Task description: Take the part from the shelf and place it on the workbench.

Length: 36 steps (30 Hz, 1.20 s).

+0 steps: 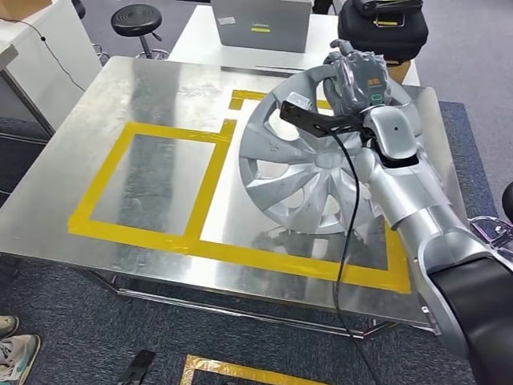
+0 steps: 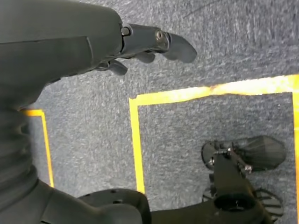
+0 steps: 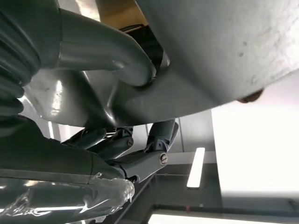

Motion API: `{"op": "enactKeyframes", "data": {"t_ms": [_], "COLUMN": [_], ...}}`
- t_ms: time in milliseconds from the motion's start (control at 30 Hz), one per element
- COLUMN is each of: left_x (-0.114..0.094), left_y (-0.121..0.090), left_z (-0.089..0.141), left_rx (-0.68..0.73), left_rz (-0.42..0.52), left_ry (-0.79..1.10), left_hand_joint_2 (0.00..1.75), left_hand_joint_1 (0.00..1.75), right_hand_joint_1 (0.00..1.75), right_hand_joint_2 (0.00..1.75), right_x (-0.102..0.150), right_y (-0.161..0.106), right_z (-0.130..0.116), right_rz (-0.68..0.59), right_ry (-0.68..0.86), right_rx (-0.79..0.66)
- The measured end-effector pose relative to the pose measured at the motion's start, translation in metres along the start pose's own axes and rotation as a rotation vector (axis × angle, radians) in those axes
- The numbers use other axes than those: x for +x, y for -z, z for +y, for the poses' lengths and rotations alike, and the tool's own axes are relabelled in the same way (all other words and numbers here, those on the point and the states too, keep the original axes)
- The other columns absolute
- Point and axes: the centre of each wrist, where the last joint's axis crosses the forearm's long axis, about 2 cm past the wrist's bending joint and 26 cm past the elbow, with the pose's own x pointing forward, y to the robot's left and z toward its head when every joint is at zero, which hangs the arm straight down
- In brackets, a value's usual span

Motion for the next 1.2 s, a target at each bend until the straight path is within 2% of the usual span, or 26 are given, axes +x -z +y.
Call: {"op": "enactKeyframes", "data": {"t_ms": [600, 1200], "left_x": [0.001, 0.007], "left_y": [0.000, 0.000], "left_z": [-0.002, -0.001], "left_rx": [-0.004, -0.028], "left_rz": [-0.005, -0.059], "left_ry": [0.008, 0.019], "left_hand_joint_2": [1.75, 1.75], "left_hand_joint_1": [0.00, 0.00], "right_hand_joint_1": [1.75, 1.75], "right_hand_joint_2": [1.75, 1.75], "right_x": [-0.004, -0.014], "right_y": [0.002, 0.006], "right_z": [-0.003, -0.005], "right_rz": [0.010, 0.030], "right_ry": [-0.006, -0.028], "right_rx": [-0.003, 0.003]}}
